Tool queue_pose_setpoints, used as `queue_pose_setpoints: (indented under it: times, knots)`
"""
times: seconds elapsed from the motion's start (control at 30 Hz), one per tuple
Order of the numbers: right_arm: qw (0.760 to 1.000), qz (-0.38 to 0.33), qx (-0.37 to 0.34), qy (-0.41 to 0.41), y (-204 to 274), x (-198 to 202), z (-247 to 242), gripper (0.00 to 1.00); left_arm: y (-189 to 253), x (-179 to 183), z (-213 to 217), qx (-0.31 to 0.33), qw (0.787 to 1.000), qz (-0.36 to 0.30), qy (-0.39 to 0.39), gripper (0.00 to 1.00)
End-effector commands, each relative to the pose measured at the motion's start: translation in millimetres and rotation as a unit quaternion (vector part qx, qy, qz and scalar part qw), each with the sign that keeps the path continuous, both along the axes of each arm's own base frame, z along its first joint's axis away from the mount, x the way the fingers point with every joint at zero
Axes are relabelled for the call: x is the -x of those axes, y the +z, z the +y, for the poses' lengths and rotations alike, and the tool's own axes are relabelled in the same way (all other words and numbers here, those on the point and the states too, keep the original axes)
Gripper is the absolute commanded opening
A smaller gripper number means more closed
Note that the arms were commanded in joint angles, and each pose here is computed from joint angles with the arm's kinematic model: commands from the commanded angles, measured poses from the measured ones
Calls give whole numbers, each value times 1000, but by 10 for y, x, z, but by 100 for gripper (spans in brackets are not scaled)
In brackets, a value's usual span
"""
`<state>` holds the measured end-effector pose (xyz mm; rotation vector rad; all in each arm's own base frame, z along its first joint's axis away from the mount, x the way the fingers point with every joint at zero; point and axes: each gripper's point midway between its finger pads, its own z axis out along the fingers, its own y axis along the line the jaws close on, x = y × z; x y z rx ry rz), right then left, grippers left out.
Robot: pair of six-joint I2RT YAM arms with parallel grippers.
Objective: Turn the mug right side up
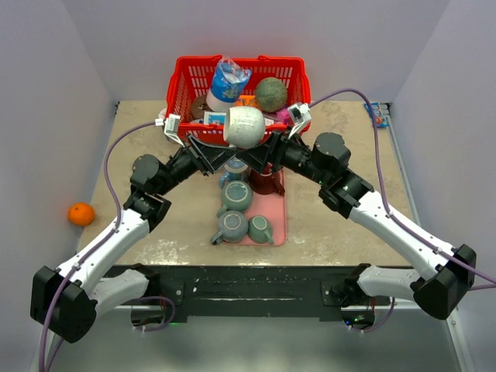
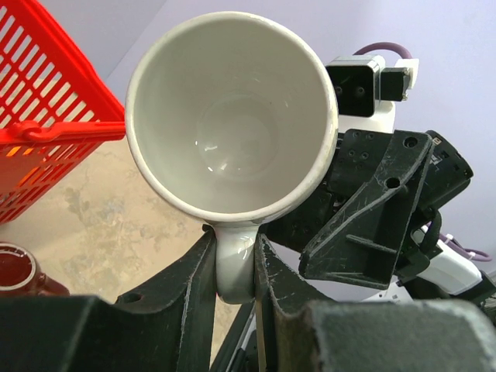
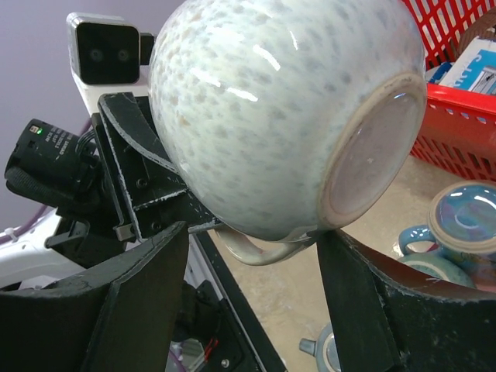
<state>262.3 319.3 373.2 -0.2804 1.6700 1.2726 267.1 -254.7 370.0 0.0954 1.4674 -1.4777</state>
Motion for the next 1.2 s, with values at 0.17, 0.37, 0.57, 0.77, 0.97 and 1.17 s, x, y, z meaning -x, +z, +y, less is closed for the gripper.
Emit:
queue_pose_setpoints:
  times: [0.17,0.37,0.57,0.77,0.97,1.17]
  knots:
    - [998,-34,-49,8,288,-31,64,70,171,0,62,-16,999,-18,21,0]
    - [999,-17,-40,20,176,-88,159,69,28,-61,149,-52,997,10,55,0]
    - [999,14,-20,25,2,-164,252,72,-33,-142,228,-81,992,47,87,0]
    - [998,45,-16,46,-159,-202,385,73,-111,-195,320,-118,982,86,116,0]
    - [995,71,-7,74,-328,-205,513,74,-163,-212,441,-157,971,105,145,0]
    - [992,87,-4,96,-427,-207,608,74,-203,-241,610,-203,955,115,184,0]
